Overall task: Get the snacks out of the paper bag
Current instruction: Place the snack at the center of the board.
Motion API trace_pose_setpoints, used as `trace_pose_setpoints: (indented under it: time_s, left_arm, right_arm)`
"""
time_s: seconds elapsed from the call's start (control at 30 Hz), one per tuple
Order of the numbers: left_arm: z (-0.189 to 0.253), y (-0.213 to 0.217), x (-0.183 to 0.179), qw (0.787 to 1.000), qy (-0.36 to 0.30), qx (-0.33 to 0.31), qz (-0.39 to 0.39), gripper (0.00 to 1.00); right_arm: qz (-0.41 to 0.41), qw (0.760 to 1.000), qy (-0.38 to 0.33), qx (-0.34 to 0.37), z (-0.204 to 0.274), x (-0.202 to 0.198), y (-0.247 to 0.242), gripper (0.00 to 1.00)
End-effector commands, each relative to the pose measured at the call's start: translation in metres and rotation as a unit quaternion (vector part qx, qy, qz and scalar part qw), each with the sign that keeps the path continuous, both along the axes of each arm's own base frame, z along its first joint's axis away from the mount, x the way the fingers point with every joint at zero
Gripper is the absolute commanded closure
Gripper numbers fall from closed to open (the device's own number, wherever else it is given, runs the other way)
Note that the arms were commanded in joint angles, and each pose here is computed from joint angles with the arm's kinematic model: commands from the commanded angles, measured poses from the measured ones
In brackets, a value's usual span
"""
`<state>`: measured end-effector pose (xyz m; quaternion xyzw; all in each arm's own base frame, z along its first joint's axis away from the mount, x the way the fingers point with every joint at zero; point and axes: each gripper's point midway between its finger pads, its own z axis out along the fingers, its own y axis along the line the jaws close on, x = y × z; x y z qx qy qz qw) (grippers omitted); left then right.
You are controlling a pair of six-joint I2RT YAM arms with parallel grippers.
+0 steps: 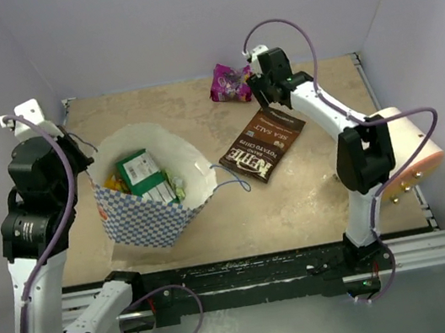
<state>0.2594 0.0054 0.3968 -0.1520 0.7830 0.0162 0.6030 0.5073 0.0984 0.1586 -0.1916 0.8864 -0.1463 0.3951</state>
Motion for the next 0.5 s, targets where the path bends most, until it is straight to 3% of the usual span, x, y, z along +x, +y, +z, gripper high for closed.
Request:
trace_pose_setpoints:
  time_s: [0.0, 0.23, 0.37, 0.47]
  left_arm:
    - [0.076, 0.022, 0.001, 0.986, -0.156, 0.037, 0.043, 1.00]
    - [0.123, 0.046, -0.002, 0.958, -0.199, 0.194, 0.076, 1.00]
    - [0.143, 0.035, 0.006, 0.934, -0.219, 0.278, 0.036, 1.00]
    - [0.141, 0.012, 0.029, 0.933, -0.224, 0.279, -0.024, 1.00]
  right_arm:
    - [0.094, 0.975, -0.082, 0.186, 0.084, -0.006, 0.096, 0.25]
    - [0.191, 0.937, -0.083, 0.279, 0.122, -0.068, 0.173, 0.23]
    - [0.200, 0.926, -0.062, 0.313, 0.122, -0.096, 0.187, 0.23]
    - [0.199, 0.923, -0.040, 0.326, 0.116, -0.110, 0.191, 0.23]
